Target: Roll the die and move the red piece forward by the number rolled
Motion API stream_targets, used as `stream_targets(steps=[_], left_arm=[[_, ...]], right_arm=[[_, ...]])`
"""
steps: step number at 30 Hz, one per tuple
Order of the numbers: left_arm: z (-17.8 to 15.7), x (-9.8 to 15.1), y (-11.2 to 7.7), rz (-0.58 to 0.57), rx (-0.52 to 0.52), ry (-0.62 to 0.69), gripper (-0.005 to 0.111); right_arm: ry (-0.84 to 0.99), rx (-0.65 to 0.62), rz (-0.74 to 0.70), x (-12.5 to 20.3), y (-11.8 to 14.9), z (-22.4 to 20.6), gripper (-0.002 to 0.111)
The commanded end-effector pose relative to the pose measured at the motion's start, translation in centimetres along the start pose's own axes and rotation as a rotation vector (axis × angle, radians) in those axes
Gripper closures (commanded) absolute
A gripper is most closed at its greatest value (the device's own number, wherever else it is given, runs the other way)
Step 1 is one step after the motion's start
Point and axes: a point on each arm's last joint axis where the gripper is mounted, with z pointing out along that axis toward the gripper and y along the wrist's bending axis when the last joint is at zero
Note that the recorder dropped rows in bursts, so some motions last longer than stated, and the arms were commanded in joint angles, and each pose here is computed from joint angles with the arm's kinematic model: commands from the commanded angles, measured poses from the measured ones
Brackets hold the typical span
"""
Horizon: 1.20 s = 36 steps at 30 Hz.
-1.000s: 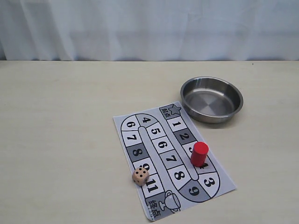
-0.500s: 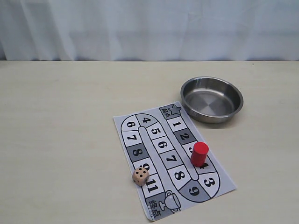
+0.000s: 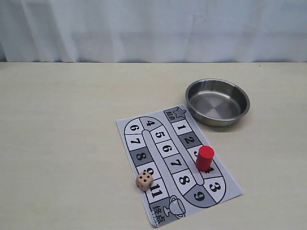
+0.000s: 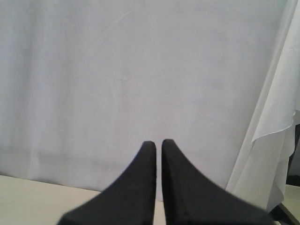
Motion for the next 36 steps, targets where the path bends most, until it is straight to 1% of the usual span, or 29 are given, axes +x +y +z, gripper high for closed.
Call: stream_targets(steps=[1, 5, 12, 16, 18, 24, 29, 36], left_arm=[[0.0, 0.0, 0.0, -0.008, 0.0, -0.011, 0.107], [0.0, 0.0, 0.0, -0.008, 0.0, -0.011, 0.107], [0.0, 0.0, 0.0, -0.008, 0.0, -0.011, 0.107], [0.0, 0.0, 0.0, -0.008, 0.0, -0.011, 0.107], [0.0, 0.0, 0.0, -0.008, 0.0, -0.011, 0.107], [0.0, 0.0, 0.0, -0.008, 0.0, -0.011, 0.107], [0.0, 0.0, 0.0, -0.008, 0.0, -0.011, 0.107], [0.0, 0.0, 0.0, -0.008, 0.0, -0.011, 0.107]], right_arm=[[0.003, 0.004, -0.01, 0.1, -0.1, -0.1, 0.104], [0.0, 0.006, -0.006, 0.6, 0.0, 0.5, 0.104], [0.004, 0.009, 0.003, 2.7, 0.2, 2.9, 0.104], [0.066, -0.026, 0.038, 4.8, 0.7, 4.3, 0.104], [0.072, -0.023, 0.041, 5.7, 0.8, 5.0, 0.104], [-0.015, 0.017, 0.041, 8.2, 1.0, 7.3, 0.104], [-0.008, 0.028, 0.057, 11.1, 1.4, 8.6, 0.104], [-0.062, 0.061, 0.058, 14.3, 1.7, 9.8, 0.104]])
